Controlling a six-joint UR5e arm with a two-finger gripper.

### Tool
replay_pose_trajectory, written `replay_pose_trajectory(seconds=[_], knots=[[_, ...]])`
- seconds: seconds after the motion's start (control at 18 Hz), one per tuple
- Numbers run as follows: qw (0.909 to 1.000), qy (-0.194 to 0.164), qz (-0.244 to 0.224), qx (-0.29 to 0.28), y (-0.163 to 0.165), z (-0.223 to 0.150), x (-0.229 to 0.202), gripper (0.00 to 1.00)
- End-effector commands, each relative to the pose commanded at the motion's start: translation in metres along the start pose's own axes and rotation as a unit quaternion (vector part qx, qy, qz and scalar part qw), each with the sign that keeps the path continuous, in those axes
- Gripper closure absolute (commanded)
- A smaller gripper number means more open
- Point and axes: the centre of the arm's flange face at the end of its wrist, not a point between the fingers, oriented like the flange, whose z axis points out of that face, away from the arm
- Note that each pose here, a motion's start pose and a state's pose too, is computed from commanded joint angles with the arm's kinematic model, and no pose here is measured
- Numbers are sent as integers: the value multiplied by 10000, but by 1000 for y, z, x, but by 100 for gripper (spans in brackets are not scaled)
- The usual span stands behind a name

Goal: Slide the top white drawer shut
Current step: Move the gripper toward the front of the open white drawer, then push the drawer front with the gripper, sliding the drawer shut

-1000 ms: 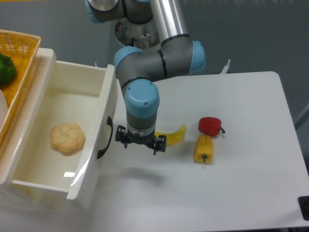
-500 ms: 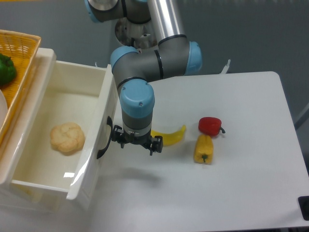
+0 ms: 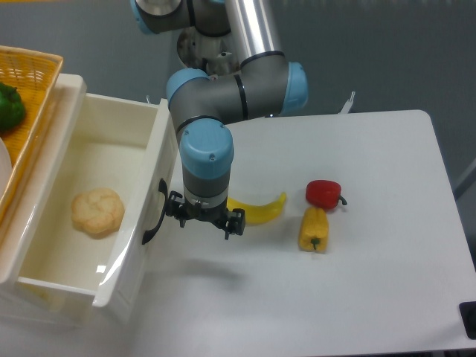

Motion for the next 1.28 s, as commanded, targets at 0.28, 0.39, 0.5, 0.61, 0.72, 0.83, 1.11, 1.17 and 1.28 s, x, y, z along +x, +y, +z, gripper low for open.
replay_pose_trajectory(seconds=[0.28, 0.39, 0.5, 0.61, 0.72, 0.83, 1.11, 1.17, 1.28], knots=[[10000, 2, 70, 1, -2, 0, 10, 0], [9999, 5, 97, 44, -2, -5, 13, 0], [9999, 42, 105, 72, -3, -6, 15, 0], [9998, 110, 113, 107, -3, -6, 18, 0], [9998, 115, 120, 99, -3, -6, 20, 0], [9997, 109, 168, 115, -4, -9, 27, 0], [9996, 110, 217, 134, -4, -11, 35, 0], [9996, 123, 217, 141, -4, -11, 35, 0], [9995, 168, 226, 171, -4, -12, 37, 0]])
